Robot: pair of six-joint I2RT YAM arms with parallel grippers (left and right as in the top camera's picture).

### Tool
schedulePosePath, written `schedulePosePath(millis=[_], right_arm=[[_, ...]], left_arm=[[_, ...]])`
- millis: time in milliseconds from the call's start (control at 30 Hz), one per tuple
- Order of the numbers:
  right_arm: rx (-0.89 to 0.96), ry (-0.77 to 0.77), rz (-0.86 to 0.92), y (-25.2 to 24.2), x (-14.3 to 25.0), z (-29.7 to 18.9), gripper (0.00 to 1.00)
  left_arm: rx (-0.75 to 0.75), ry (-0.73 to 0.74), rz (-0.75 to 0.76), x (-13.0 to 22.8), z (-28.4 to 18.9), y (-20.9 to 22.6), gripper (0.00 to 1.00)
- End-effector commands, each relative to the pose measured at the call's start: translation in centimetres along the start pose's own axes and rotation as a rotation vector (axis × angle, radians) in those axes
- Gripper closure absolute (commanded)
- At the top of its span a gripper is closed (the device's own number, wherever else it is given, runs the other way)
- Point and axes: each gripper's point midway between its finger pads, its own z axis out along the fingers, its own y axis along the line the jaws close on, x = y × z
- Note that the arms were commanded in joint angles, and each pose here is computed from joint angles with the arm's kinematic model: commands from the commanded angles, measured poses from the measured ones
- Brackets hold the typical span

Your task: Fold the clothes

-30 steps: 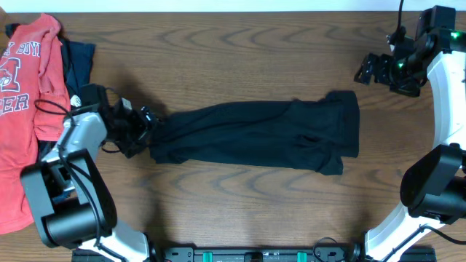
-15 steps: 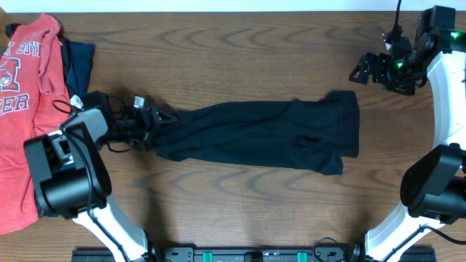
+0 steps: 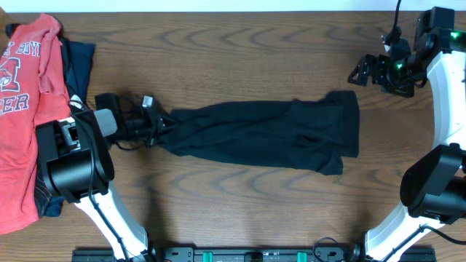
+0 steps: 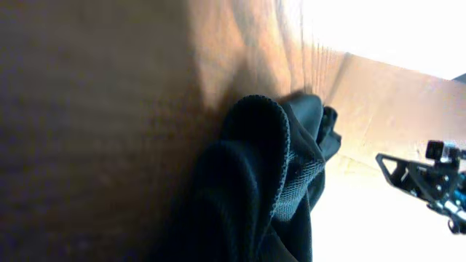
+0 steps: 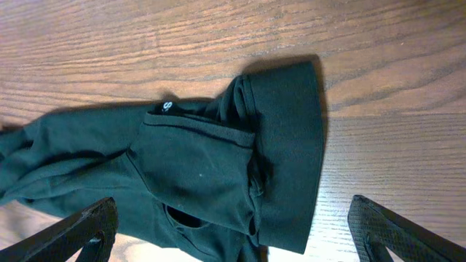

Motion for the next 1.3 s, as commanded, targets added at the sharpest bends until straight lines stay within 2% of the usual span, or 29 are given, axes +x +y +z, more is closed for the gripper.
schedulePosePath(millis=[0, 167, 233, 367, 567, 767, 1000, 1267], right_arm=[[-0.019, -0.015, -0.055, 1.5, -0.2, -0.6, 0.01], [-0.022, -0.008, -0.075, 2.1, -0.1, -0.4, 0.01], [-0.024, -0.004, -0.083, 2.4, 0.0, -0.2, 0.01], [-0.026, -0.001, -0.093, 2.8, 0.1, -0.1, 0.01], [-0.025, 0.004, -0.113, 3.2, 0.2, 0.0, 0.01], [-0.022, 0.016, -0.123, 3.1, 0.5, 0.0, 0.01], [-0.023, 0.019, -0.122, 3.1, 0.6, 0.0, 0.01], [-0.022, 0.025, -0.121, 3.1, 0.7, 0.0, 0.01]], left_arm=[[-0.031, -0.077, 0.016, -3.0, -1.5, -1.3, 0.94], [-0.024, -0.165, 0.059, -5.4, -4.3, -4.9, 0.94], [-0.066, -0.203, 0.072, -5.9, -5.3, -5.5, 0.94], [-0.140, -0.265, 0.076, -6.1, -7.2, -5.9, 0.94], [-0.144, -0.321, 0.082, -6.4, -9.6, -6.6, 0.94], [-0.173, -0.339, 0.019, -6.0, -12.0, -5.5, 0.94], [-0.233, -0.279, 0.041, -4.9, -11.3, -6.1, 0.94], [-0.343, -0.190, 0.126, -3.3, -7.8, -8.8, 0.94]])
